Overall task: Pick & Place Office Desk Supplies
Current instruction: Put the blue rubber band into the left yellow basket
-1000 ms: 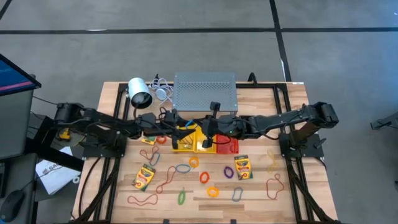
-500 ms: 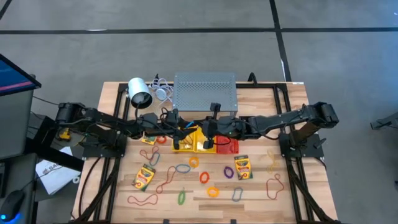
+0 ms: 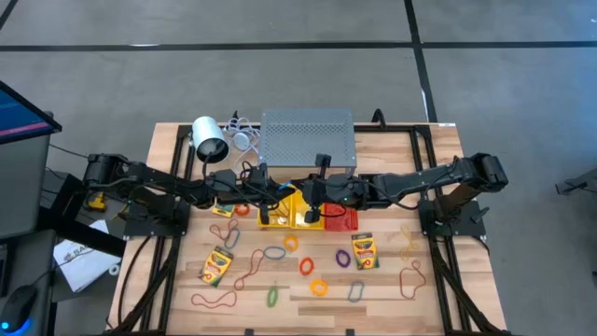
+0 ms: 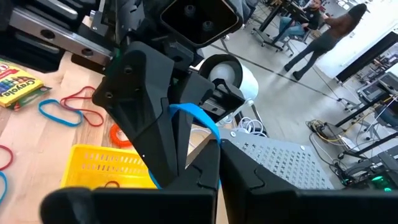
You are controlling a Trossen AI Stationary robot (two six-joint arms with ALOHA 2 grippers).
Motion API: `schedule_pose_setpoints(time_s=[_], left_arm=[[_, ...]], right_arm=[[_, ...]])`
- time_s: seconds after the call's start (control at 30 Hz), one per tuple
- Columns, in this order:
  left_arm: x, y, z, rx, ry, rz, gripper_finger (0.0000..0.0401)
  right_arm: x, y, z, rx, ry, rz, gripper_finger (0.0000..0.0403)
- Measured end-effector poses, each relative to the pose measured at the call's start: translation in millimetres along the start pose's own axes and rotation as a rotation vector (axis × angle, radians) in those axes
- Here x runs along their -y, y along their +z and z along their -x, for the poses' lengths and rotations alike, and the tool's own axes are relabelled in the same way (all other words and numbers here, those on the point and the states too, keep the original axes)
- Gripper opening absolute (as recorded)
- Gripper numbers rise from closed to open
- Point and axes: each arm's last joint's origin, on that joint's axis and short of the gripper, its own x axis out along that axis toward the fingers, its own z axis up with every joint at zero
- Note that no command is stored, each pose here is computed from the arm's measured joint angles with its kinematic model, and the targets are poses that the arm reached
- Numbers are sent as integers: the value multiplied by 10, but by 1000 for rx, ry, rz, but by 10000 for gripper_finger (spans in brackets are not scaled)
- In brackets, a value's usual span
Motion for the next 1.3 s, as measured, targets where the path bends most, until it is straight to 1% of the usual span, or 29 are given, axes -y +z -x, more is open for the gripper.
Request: schedule_pose_setpoints(time_s=[0.13, 0.27, 0.37, 0.5, 0.57, 0.63, 0.7, 0.8, 0.87, 0.97, 1.1, 1.23, 1.3], left_arm=[[-1, -6, 0, -6, 1, -23, 1], [-2, -9, 1, -8, 2, -29, 1], [-2, -9, 1, -9, 2, -43, 1], [-4, -15, 1, -15, 3, -54, 0], [-8, -33, 1, -33, 7, -77, 0], [-11, -41, 11, -53, 10, -83, 0], [-10, -31, 26, -62, 12, -85, 0], [-6, 7, 75, -85, 17, -91, 0], [1, 55, 118, -90, 17, -101, 0], [4, 118, 229, -139, 26, -121, 0], [-3, 166, 395, -234, 41, -147, 0], [-24, 136, 513, -340, 64, -169, 0], [-38, 109, 542, -381, 84, -189, 0]], right_arm=[[-8, 2, 4, 1, 3, 0, 23], [-7, 3, 5, 1, 3, -3, 62], [-21, 7, 13, 2, 6, 8, 107], [-25, 30, 51, 11, 10, 11, 185], [1, 46, 83, 14, 2, 10, 223], [37, 64, 128, 20, -1, 7, 253], [94, 94, 200, 27, -6, 2, 273], [175, 131, 311, 38, -10, -6, 289], [216, 139, 404, 29, -2, -3, 293], [293, 133, 558, 3, 11, -9, 294], [371, 80, 777, -63, 41, -48, 294], [436, 24, 982, -117, 63, -103, 295], [447, -11, 1065, -114, 69, -126, 295]])
